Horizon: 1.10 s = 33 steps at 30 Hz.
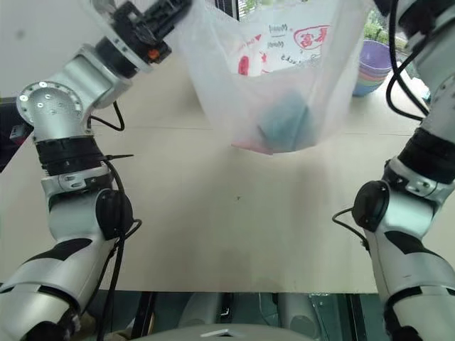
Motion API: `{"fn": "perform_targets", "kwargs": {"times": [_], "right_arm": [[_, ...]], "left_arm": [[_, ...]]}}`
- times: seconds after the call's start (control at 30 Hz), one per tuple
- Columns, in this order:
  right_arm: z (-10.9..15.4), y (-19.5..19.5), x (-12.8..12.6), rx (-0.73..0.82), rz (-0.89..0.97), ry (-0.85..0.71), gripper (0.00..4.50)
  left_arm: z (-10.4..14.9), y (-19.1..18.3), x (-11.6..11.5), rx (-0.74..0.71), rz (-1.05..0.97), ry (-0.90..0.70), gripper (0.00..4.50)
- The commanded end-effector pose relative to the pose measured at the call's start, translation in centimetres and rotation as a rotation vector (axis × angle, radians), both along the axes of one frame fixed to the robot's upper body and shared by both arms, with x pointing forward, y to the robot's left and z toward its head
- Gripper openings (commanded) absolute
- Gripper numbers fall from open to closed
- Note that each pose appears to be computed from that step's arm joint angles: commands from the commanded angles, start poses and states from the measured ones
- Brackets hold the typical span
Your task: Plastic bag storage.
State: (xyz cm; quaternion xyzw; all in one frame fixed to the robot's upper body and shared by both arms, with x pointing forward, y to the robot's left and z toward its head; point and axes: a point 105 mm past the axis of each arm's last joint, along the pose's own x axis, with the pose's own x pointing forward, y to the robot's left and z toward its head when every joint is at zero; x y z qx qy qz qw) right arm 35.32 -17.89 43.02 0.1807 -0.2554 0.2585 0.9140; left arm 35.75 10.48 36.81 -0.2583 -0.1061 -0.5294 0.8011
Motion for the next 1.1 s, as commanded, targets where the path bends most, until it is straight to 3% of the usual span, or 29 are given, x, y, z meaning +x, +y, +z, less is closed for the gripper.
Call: {"fn": "perform_targets", "kwargs": {"times": [0.03, 0.23, 0.43, 0.5, 0.57, 0.67, 0.73, 0.83, 0.93, 1.03, 1.1], "right_arm": [[3.0, -0.5, -1.9, -0.011, -0.003, -0.124, 0.00], [3.5, -1.4, -3.4, -0.043, -0.022, -0.135, 0.00], [-1.3, -0.9, -5.6, -0.106, 0.038, -0.034, 0.00], [-6.7, -0.1, -6.2, -0.201, 0.039, 0.087, 0.00], [-13.7, 1.0, -7.8, -0.325, 0.064, 0.249, 0.00], [-20.3, 1.6, -9.7, -0.466, 0.081, 0.431, 0.00], [-24.3, 1.1, -10.5, -0.568, 0.058, 0.552, 0.00], [-27.7, 0.0, -11.0, -0.715, -0.014, 0.608, 0.00], [-27.4, 0.2, -10.9, -0.713, 0.002, 0.516, 0.00], [-27.0, 0.3, -11.2, -0.728, 0.023, 0.451, 0.80], [-27.2, -0.2, -12.0, -0.752, 0.037, 0.441, 1.74]], "left_arm": [[2.6, -0.6, -1.3, -0.018, 0.007, -0.135, 0.07], [2.9, -0.5, -1.9, -0.008, 0.003, -0.141, 0.07], [-0.9, -1.4, -3.9, 0.092, -0.079, -0.073, 0.07], [-5.1, -1.5, -4.3, 0.197, -0.053, -0.021, 0.07], [-11.4, -1.0, -5.0, 0.330, -0.007, 0.078, 0.07], [-17.8, -0.2, -6.5, 0.520, 0.027, 0.114, 0.07], [-21.0, 1.1, -6.2, 0.622, 0.122, 0.108, 0.07], [-23.2, 2.6, -5.5, 0.643, 0.237, 0.034, 0.07], [-22.6, 2.6, -6.5, 0.596, 0.177, -0.055, 0.07], [-22.0, 3.3, -6.3, 0.569, 0.204, -0.058, 0.79], [-21.8, 4.0, -6.6, 0.577, 0.227, -0.068, 1.67]]}}
